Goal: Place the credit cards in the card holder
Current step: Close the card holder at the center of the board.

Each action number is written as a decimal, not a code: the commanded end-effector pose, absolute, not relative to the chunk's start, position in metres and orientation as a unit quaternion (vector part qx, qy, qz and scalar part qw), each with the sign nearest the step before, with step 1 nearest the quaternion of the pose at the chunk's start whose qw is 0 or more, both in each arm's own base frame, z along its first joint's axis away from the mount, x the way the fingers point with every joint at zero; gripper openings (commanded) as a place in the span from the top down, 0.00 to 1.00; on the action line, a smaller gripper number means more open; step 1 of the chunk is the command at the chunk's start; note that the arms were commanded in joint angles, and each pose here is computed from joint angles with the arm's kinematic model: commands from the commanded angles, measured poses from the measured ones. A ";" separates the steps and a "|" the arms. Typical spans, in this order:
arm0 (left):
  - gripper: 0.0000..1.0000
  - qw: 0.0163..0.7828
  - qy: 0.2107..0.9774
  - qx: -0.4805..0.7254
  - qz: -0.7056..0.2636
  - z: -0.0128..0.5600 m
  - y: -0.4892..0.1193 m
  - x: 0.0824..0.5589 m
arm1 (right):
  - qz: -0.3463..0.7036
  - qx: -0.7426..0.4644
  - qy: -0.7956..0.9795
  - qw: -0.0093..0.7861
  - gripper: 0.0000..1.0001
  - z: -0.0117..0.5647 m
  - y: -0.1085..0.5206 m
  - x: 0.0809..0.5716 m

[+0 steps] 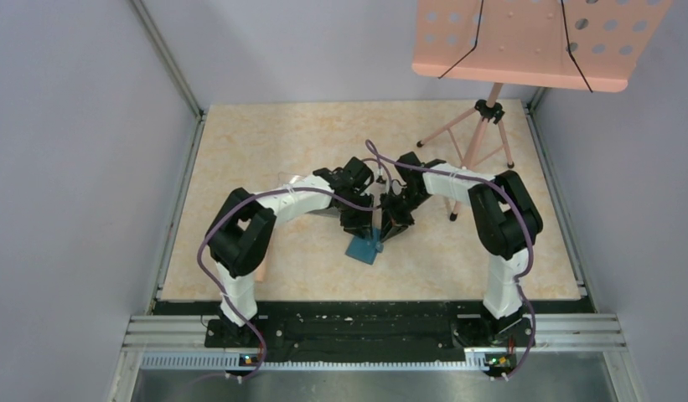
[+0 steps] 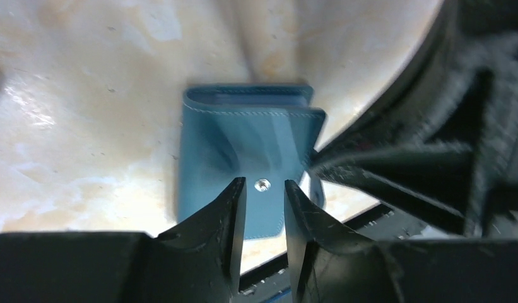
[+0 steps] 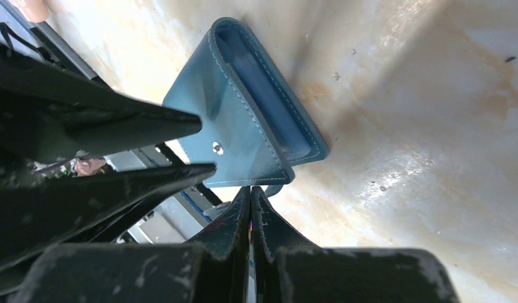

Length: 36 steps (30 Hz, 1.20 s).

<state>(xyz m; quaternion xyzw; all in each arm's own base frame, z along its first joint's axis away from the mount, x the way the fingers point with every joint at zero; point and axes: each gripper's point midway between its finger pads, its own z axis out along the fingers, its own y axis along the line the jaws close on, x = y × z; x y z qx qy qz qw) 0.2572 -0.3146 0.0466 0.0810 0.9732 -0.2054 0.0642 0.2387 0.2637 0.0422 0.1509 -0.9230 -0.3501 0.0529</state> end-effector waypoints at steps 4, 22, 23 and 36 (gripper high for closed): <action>0.66 0.072 0.931 0.055 -0.353 0.094 -0.331 0.257 | -0.360 0.153 -0.920 0.005 1.00 0.051 0.282 0.266; 0.68 0.017 0.926 0.066 -0.371 0.073 -0.339 0.247 | -0.355 0.144 -0.924 0.021 1.00 0.037 0.281 0.265; 0.68 0.018 0.928 0.067 -0.367 0.072 -0.338 0.247 | -0.354 0.144 -0.924 0.022 1.00 0.036 0.280 0.265; 0.89 0.008 0.926 0.081 -0.369 0.067 -0.342 0.241 | -0.348 0.142 -0.926 0.030 1.00 0.029 0.278 0.261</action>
